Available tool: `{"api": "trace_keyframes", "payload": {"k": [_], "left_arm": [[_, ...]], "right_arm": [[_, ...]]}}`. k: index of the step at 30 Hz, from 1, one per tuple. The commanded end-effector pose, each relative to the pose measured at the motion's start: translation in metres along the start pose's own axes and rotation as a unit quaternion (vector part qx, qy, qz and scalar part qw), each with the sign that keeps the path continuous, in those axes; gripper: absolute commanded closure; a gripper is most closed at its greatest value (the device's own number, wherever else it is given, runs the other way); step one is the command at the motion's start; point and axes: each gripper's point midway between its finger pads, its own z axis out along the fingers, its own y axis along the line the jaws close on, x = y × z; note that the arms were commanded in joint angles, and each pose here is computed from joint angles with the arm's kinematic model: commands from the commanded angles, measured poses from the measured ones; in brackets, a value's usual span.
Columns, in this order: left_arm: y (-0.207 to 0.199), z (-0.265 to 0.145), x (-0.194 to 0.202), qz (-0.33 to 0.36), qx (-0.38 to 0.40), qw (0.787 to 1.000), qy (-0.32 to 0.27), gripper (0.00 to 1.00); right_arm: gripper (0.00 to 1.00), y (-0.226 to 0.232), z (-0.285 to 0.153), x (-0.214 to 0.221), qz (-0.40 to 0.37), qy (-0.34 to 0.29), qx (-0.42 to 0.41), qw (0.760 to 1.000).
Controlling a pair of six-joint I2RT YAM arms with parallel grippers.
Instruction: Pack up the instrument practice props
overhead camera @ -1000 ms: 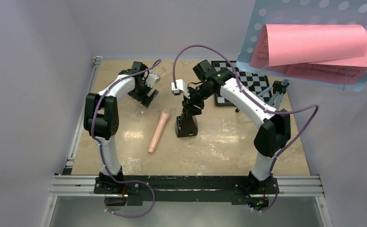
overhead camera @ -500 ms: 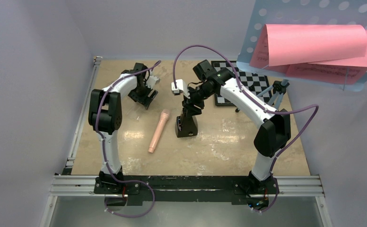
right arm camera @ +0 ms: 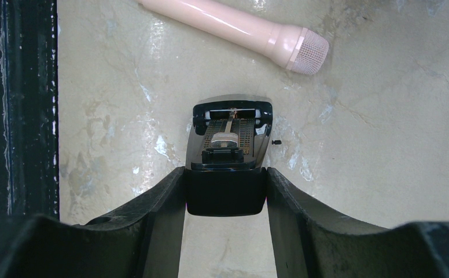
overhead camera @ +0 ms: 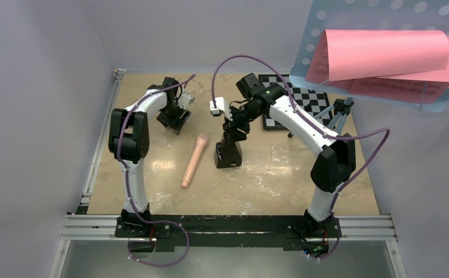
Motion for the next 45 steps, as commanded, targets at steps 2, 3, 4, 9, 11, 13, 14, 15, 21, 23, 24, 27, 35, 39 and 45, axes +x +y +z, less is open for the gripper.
{"api": "trace_keyframes", "payload": {"k": [2, 3, 4, 9, 11, 13, 14, 15, 21, 23, 24, 27, 35, 39, 45], "left_arm": [[0.002, -0.006, -0.005, -0.02, 0.011, 1.0, -0.001, 0.35], [0.002, -0.006, -0.005, -0.023, 0.014, 1.0, 0.0, 0.36], [0.002, -0.005, -0.005, -0.024, 0.017, 1.0, 0.002, 0.37], [0.001, -0.003, -0.003, -0.027, 0.024, 0.999, 0.007, 0.42], [0.0, -0.001, -0.001, -0.026, 0.028, 0.999, 0.011, 0.46], [-0.002, 0.0, 0.001, -0.022, 0.033, 0.999, 0.013, 0.54], [-0.003, -0.001, 0.001, -0.018, 0.038, 0.999, 0.011, 0.61], [-0.004, -0.003, 0.001, -0.016, 0.042, 0.999, 0.009, 0.7], [-0.019, -0.038, -0.017, 0.008, 0.069, 0.994, -0.079, 1.0], [-0.032, -0.058, -0.025, 0.024, 0.091, 0.986, -0.135, 1.0], [-0.038, -0.075, -0.03, 0.037, 0.094, 0.98, -0.174, 1.0], [-0.062, -0.097, -0.028, 0.048, 0.124, 0.961, -0.244, 1.0], [-0.166, -0.161, -0.005, 0.197, 0.287, 0.829, -0.437, 1.0], [-0.204, -0.187, -0.012, 0.274, 0.297, 0.766, -0.5, 1.0], [-0.246, -0.215, -0.037, 0.321, 0.302, 0.683, -0.583, 1.0]], "right_arm": [[1.0, 0.012, -0.005, 0.018, 0.034, 0.038, -0.014, 0.999], [1.0, 0.012, -0.005, 0.018, 0.034, 0.037, -0.014, 0.999], [1.0, 0.012, -0.006, 0.018, 0.034, 0.038, -0.014, 0.999], [1.0, 0.013, -0.005, 0.018, 0.034, 0.038, -0.016, 0.999], [1.0, 0.013, -0.006, 0.018, 0.035, 0.037, -0.016, 0.999], [1.0, 0.013, -0.005, 0.018, 0.035, 0.037, -0.017, 0.999], [1.0, 0.013, -0.005, 0.018, 0.035, 0.036, -0.017, 0.999], [1.0, 0.014, -0.005, 0.018, 0.036, 0.037, -0.017, 0.999], [1.0, 0.018, -0.009, 0.023, 0.034, 0.046, -0.02, 0.998], [1.0, 0.02, -0.012, 0.027, 0.039, 0.045, -0.022, 0.998], [1.0, 0.021, -0.013, 0.03, 0.042, 0.043, -0.024, 0.998], [1.0, 0.025, -0.015, 0.038, 0.041, 0.038, -0.027, 0.998], [1.0, 0.037, -0.017, 0.042, 0.04, 0.036, -0.045, 0.998], [1.0, 0.044, -0.018, 0.047, 0.036, 0.042, -0.058, 0.997], [1.0, 0.057, -0.018, 0.049, 0.047, 0.039, -0.078, 0.995]]}}
